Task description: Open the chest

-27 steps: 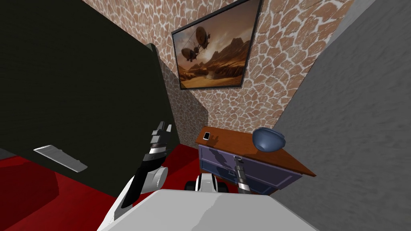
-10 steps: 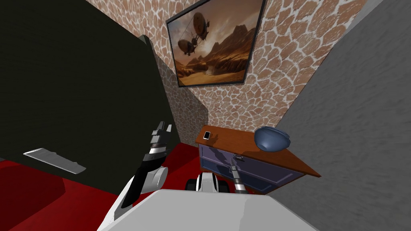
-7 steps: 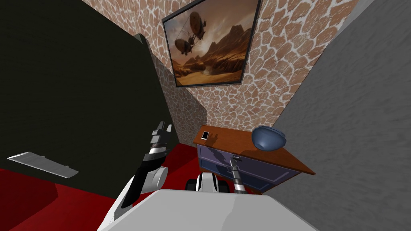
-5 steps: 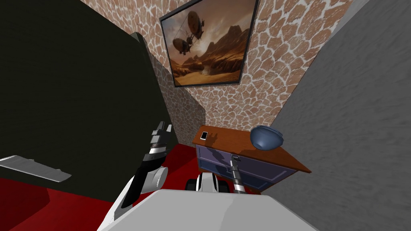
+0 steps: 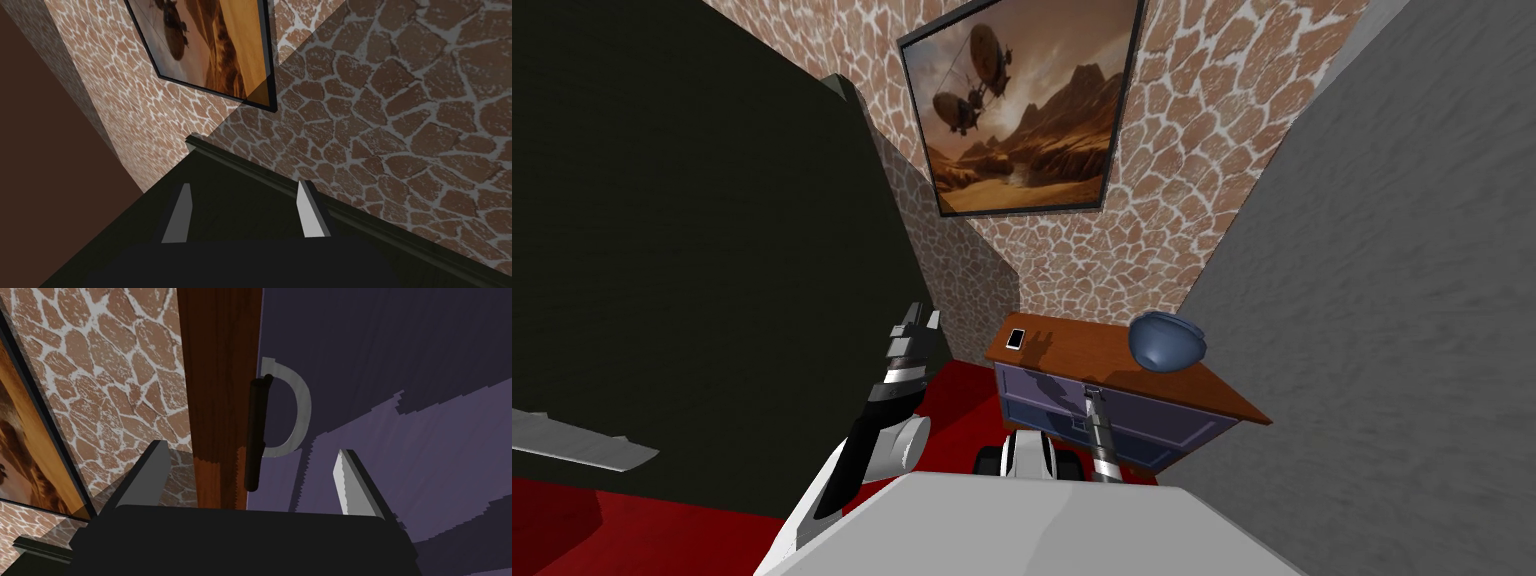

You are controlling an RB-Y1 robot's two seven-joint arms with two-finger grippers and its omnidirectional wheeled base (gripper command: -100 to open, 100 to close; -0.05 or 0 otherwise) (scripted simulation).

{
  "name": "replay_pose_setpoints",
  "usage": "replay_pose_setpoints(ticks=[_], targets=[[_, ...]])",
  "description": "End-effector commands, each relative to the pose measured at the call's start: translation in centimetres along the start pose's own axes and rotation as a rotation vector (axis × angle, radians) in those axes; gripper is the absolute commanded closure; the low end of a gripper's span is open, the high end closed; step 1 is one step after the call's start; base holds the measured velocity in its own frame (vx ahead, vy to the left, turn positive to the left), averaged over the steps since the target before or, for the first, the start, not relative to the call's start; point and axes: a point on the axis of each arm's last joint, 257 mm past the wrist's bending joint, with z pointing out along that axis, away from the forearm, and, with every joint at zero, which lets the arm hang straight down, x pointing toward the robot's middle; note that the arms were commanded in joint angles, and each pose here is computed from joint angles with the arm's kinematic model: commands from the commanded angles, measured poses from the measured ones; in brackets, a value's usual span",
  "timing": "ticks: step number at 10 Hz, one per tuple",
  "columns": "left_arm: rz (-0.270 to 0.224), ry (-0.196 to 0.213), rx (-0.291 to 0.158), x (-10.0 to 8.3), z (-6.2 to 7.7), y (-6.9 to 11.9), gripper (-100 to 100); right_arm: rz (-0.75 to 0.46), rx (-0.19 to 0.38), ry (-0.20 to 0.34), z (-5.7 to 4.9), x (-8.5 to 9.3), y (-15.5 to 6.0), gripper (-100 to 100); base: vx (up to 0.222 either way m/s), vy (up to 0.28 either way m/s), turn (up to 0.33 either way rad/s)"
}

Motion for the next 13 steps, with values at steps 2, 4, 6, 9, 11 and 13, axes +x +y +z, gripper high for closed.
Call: replay_pose_setpoints(ticks=[2,4,6,9,11,13], targets=[[0.0,0.0,0.0,0.0,0.0,0.0,0,0.089,0.006,0.016,-0.1,0.1,-0.3,-100,0.001,-0.003,-0.006],[0.0,0.0,0.0,0.0,0.0,0.0,0,0.013,0.014,0.014,0.8,-0.1,-0.4,-100,-0.027,0.012,0.205],[0.0,0.0,0.0,0.0,0.0,0.0,0,-0.076,0.038,0.032,1.6,1.3,-1.0,-100,-0.059,0.016,0.18],[0.0,0.0,0.0,0.0,0.0,0.0,0,-0.182,0.043,0.081,2.1,3.5,-1.2,-100,-0.003,0.0,-0.016],[0.0,0.0,0.0,0.0,0.0,0.0,0,-0.24,0.04,0.083,2.1,3.5,-1.2,-100,0.004,-0.002,0.002],[0.0,0.0,0.0,0.0,0.0,0.0,0,-0.297,0.038,0.084,2.1,3.5,-1.2,-100,0.0,0.0,0.0]])
